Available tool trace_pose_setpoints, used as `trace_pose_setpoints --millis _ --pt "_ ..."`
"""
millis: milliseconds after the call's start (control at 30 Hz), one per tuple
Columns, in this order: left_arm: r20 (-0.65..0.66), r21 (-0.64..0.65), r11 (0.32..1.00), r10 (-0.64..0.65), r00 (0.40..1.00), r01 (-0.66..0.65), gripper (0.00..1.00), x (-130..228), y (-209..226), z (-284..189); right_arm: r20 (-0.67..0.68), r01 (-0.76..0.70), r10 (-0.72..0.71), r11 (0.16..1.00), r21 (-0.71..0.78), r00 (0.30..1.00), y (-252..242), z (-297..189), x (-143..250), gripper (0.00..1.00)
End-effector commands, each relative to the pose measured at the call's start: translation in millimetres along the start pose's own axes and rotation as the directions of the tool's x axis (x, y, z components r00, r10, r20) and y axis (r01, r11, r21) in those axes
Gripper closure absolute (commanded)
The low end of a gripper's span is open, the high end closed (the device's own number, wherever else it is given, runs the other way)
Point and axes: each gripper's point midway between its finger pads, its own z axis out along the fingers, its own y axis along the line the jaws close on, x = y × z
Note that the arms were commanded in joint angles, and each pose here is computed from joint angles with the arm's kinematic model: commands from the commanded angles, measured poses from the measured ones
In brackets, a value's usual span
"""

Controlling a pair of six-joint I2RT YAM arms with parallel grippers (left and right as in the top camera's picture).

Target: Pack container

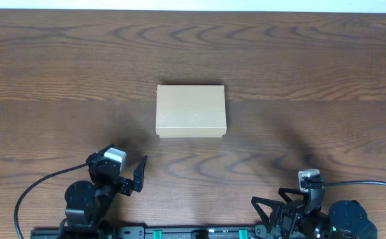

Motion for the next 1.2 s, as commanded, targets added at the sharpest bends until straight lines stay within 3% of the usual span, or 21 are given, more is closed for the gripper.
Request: trace_pose_setpoints --millis 0,600,767,867,967,1167 --pt "-0.010 0.002 1.000 -0.020 1.000 0.020 0.05 7.1 0.5 2.7 -0.008 -0.003 0.003 1.000 -0.011 1.000 1.3 -0.4 2.3 0.01" --pt "-0.012 0.001 1.000 -0.020 1.000 0.020 0.05 7.5 0.7 2.8 -0.008 -0.003 0.003 1.000 -0.011 1.000 1.3 -0.4 2.3 0.01" --pt "-0.012 0.001 1.000 -0.020 1.000 0.020 0.05 7.6 0.7 2.8 -0.017 0.061 -0.060 0.997 0.041 0.998 -9.6 -0.6 5.6 0.01" --pt "-0.012 0.001 1.000 -0.020 1.000 0.020 0.05 7.6 0.7 2.8 0.054 0.070 -0.075 0.993 0.092 0.996 -16.4 0.0 -9.1 0.01" --pt "-0.012 0.001 1.000 -0.020 1.000 0.020 0.05 7.5 0.7 2.8 0.149 0.191 -0.209 0.973 0.127 0.967 -16.8 5.0 -31.9 0.01" --pt "-0.012 0.001 1.000 -0.020 1.000 0.020 0.05 7.6 0.7 2.8 0.248 0.542 -0.566 0.824 0.165 0.786 -13.9 32.3 -46.6 0.01"
